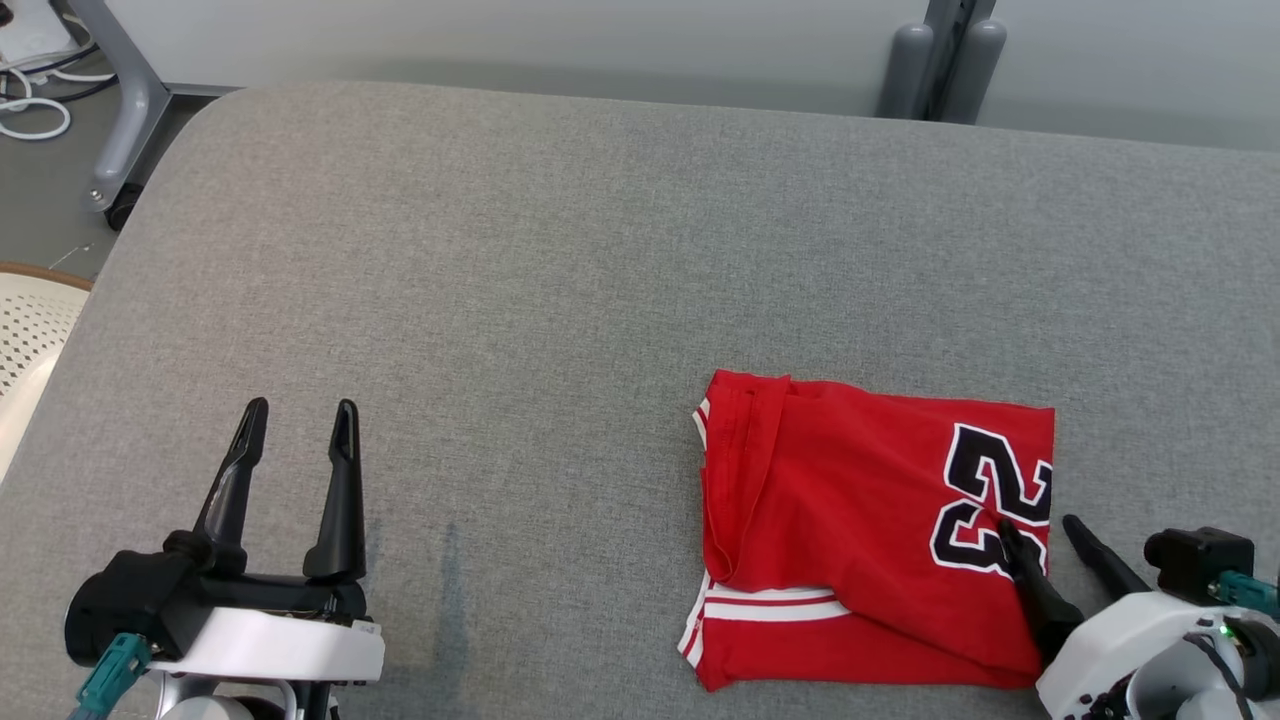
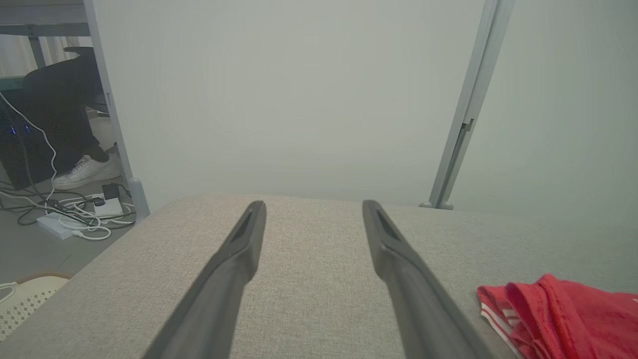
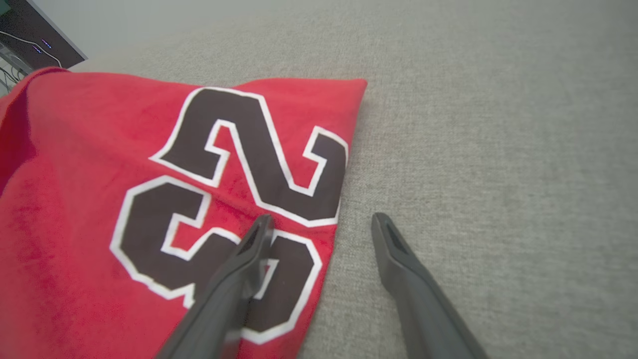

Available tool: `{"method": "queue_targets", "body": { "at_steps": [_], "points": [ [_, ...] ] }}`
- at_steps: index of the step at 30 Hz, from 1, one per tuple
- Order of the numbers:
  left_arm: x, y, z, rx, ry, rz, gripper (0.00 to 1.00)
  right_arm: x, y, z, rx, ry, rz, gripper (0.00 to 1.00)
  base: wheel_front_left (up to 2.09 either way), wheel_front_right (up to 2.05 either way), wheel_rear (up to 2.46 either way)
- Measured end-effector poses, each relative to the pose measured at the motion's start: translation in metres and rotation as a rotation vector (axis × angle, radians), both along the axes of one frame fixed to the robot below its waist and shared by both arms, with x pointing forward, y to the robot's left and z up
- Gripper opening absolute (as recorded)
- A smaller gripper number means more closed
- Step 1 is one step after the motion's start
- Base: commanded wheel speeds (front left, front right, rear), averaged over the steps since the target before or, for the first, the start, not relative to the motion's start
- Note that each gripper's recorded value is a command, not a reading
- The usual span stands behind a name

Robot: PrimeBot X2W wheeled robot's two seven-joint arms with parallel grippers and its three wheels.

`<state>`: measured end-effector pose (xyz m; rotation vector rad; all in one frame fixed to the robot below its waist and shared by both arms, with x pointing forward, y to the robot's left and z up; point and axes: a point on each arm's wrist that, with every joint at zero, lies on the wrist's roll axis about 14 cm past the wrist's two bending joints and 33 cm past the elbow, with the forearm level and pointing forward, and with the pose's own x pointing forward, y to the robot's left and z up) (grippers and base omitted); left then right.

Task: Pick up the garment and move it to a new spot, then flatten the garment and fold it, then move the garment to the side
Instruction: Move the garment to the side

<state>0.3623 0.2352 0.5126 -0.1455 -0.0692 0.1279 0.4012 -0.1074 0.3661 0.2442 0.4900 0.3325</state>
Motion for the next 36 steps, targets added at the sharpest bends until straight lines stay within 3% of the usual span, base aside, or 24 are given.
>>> {"method": "queue_targets", "body": {
  "at_steps": [2, 3, 14, 22, 28, 36],
  "points": [
    [0.0, 0.0, 0.0, 0.0, 0.0, 0.001, 1.0, -0.002, 0.002, -0.003, -0.004, 0.028, 0.023, 0.4, 0.0, 0.0, 0.0],
    [0.0, 0.001, 0.0, 0.001, 0.0, 0.002, 1.0, -0.003, 0.002, -0.005, -0.003, 0.043, 0.029, 0.0, 0.0, 0.0, 0.0],
    [0.004, -0.002, 0.0, -0.008, -0.012, -0.012, 1.0, -0.008, -0.004, 0.001, -0.059, 0.048, 0.123, 0.0, 0.0, 0.0, 0.0],
    [0.02, -0.02, 0.003, -0.003, -0.028, -0.078, 1.0, -0.004, -0.063, 0.028, -0.242, -0.048, 0.121, 0.0, 0.0, 0.0, 0.0],
    [0.047, -0.058, -0.001, -0.006, -0.022, -0.196, 1.0, -0.004, -0.128, 0.061, -0.432, -0.108, 0.072, 0.0, 0.0, 0.0, 0.0],
    [0.081, -0.101, -0.009, 0.004, -0.016, -0.329, 1.0, 0.009, -0.158, 0.096, -0.508, -0.204, 0.018, 0.0, 0.0, 0.0, 0.0]
  ]
}}
